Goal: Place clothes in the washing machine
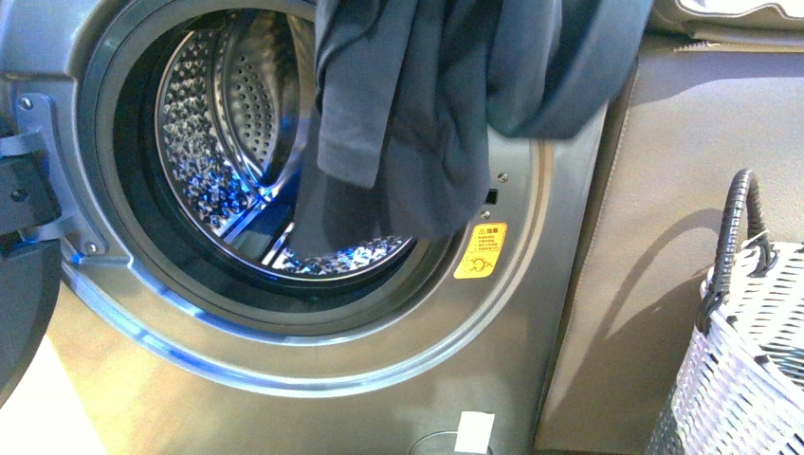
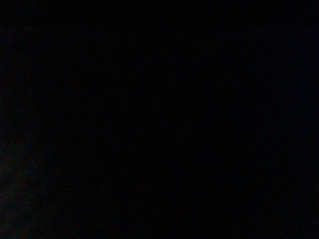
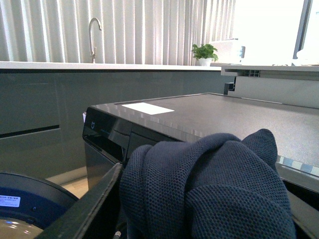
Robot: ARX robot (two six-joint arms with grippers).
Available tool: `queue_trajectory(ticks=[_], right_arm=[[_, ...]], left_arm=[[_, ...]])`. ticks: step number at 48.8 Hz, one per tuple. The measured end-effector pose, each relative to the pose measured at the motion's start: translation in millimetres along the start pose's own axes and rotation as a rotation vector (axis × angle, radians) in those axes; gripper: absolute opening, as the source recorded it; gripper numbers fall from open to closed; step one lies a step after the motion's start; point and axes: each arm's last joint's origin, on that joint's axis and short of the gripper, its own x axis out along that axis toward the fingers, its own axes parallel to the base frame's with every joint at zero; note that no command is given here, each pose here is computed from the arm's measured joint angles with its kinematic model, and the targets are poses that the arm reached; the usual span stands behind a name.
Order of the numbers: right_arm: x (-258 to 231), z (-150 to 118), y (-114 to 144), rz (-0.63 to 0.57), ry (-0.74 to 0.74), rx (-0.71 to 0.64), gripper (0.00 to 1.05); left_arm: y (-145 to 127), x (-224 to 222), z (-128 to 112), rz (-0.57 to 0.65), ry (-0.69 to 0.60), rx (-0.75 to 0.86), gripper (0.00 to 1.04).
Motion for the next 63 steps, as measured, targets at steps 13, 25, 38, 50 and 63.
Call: queue_trajectory(ticks=[13,25,38,50,63], right_arm=[[0,0,0,0.0,-0.001,0.001,0.97],[0,1,0,0.0,-0.002,0.001,0.97],[-1,1,0,0.001,-0.004,0.0,0.97],[-38,-6,2,-0.225,0.035,0.013,0.97],[-99,-46,11,-0.212,0.051,0.074,0.97]], left_arm=[[-1,0,0,0.011,-0.005,-0.001,0.92],[2,0,-1,0.096,0.001,0.023,0.57],[8,-1,0,0.144,-0.008,0.027,0.17],[21,-12,-12,0.211,0.037,0.035,0.14],[36,-28,-27,0.26,0.082,0.038,0.14]])
